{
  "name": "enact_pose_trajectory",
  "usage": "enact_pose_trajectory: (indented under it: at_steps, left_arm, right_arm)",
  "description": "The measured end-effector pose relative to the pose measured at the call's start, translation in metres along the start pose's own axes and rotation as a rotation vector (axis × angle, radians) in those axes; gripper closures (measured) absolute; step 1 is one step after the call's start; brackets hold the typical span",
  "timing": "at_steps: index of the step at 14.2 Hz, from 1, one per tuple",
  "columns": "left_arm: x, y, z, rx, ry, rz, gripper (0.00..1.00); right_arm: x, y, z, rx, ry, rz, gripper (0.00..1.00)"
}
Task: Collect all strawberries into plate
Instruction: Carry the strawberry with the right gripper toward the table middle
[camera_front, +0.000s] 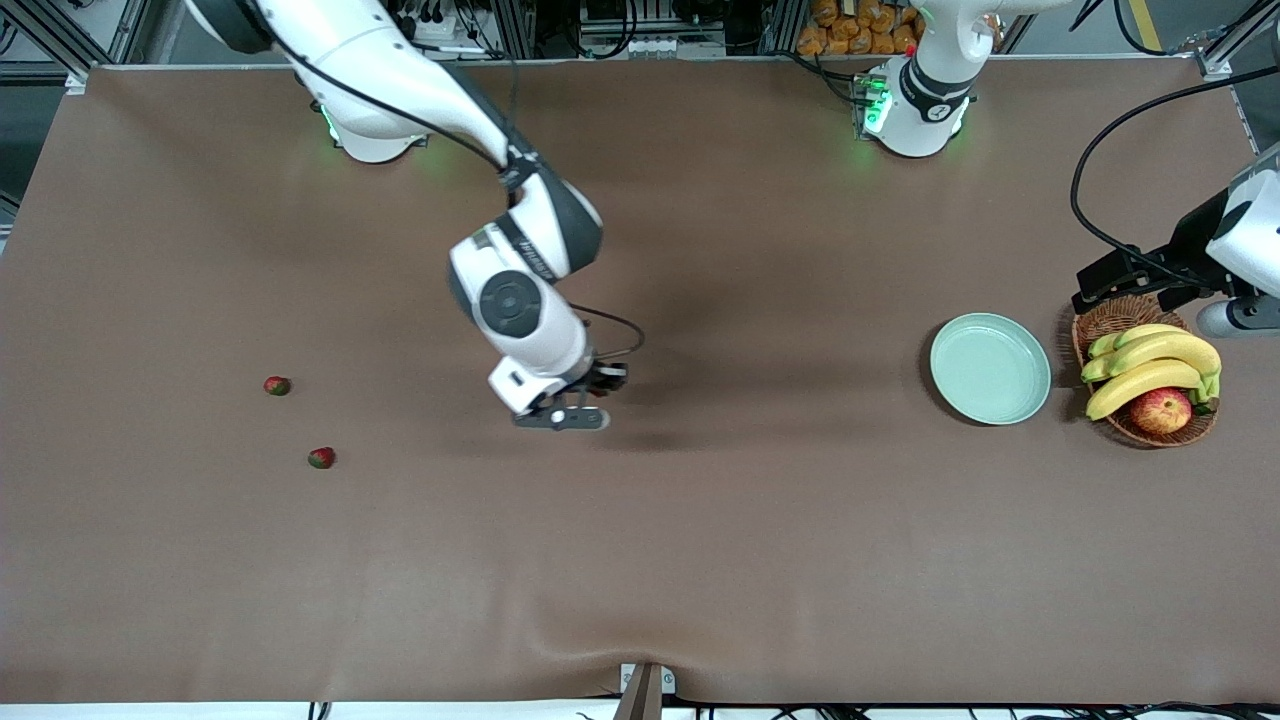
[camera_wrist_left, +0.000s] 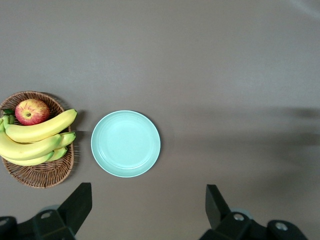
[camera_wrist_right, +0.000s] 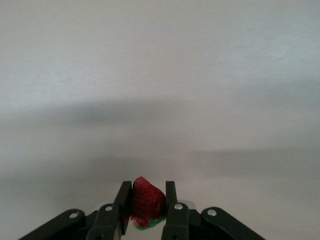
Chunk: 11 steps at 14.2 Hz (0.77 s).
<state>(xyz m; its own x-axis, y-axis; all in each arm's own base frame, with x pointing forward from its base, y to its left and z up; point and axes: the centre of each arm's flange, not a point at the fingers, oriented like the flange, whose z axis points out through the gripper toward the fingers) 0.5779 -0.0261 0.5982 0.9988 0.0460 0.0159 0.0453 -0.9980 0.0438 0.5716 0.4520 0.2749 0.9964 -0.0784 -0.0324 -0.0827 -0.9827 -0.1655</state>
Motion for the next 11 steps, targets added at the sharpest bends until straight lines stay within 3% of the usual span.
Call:
enact_pose_trajectory:
  at_steps: [7, 11]
  left_arm:
    - [0.001, 0.003, 0.002, 0.0, -0.004, 0.007, 0.0]
    - [0.001, 0.005, 0.005, 0.0, -0.008, 0.012, 0.0]
  right_arm:
    - [-0.077, -0.106, 0.048, 0.112, 0.068, 0.078, 0.69]
    - [-0.081, -0.123, 0.086, 0.147, 0.088, 0.1, 0.69]
